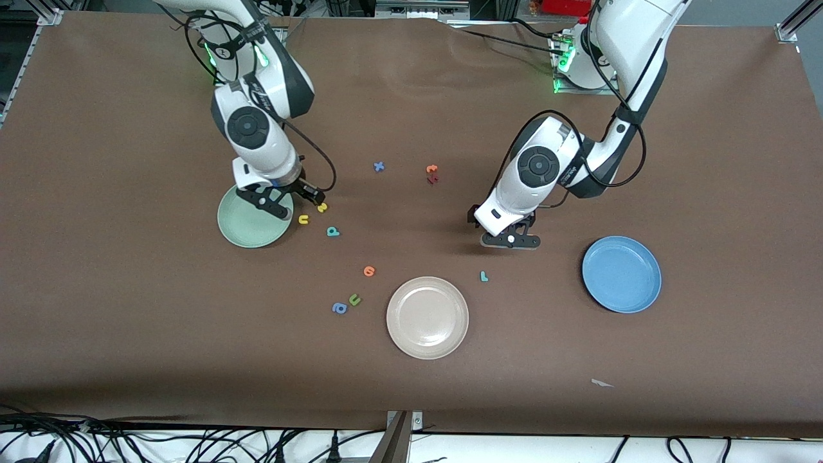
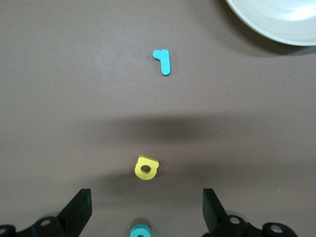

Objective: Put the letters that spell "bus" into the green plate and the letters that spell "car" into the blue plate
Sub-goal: 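Grasp the yellow letter with the left gripper while the right gripper grasps yellow z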

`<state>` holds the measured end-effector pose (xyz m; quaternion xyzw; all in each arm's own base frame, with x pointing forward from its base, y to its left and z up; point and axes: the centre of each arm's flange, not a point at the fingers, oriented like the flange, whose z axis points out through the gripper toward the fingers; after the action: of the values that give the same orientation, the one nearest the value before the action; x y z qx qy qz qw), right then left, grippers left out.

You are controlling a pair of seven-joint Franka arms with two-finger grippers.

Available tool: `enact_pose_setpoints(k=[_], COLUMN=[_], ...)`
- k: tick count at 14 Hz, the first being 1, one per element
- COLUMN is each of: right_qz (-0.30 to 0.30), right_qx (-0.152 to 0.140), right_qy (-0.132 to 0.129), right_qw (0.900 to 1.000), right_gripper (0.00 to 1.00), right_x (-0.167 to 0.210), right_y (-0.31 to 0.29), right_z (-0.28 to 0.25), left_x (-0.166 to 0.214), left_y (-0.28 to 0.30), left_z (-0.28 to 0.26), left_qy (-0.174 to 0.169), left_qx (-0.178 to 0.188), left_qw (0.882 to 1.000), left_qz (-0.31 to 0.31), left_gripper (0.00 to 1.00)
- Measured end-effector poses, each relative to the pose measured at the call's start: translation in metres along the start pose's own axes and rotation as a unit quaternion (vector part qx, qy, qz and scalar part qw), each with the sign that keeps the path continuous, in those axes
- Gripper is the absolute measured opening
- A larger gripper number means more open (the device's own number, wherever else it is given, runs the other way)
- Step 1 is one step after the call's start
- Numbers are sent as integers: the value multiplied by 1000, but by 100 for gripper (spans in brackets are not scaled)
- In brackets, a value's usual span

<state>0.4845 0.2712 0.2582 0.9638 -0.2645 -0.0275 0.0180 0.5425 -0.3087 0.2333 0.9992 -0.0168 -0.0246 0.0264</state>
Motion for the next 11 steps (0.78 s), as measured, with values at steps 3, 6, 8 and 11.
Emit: enact_pose_setpoints(k=[3,6,8,11], right_qz=[63,87,94,97], right_qx=[9,23,22,19], right_qy=[3,7,5,3], right_qw=[998,996,995,995], right_gripper=[80,77,62,59], right_x=[-12,-19,-18,-17], right_y=[-12,-21,-20,-19], right_z=[25,48,61,73], left_x=[1,0,0,-2], left_y=[0,-1,-1,-2], left_z=[24,42,44,52], left_qy=[11,15,16,10], left_qx=[-11,1,5,8], left_qw=[1000,1000,999,999], left_qz=[3,22,28,30], left_gripper=[98,95,93,82])
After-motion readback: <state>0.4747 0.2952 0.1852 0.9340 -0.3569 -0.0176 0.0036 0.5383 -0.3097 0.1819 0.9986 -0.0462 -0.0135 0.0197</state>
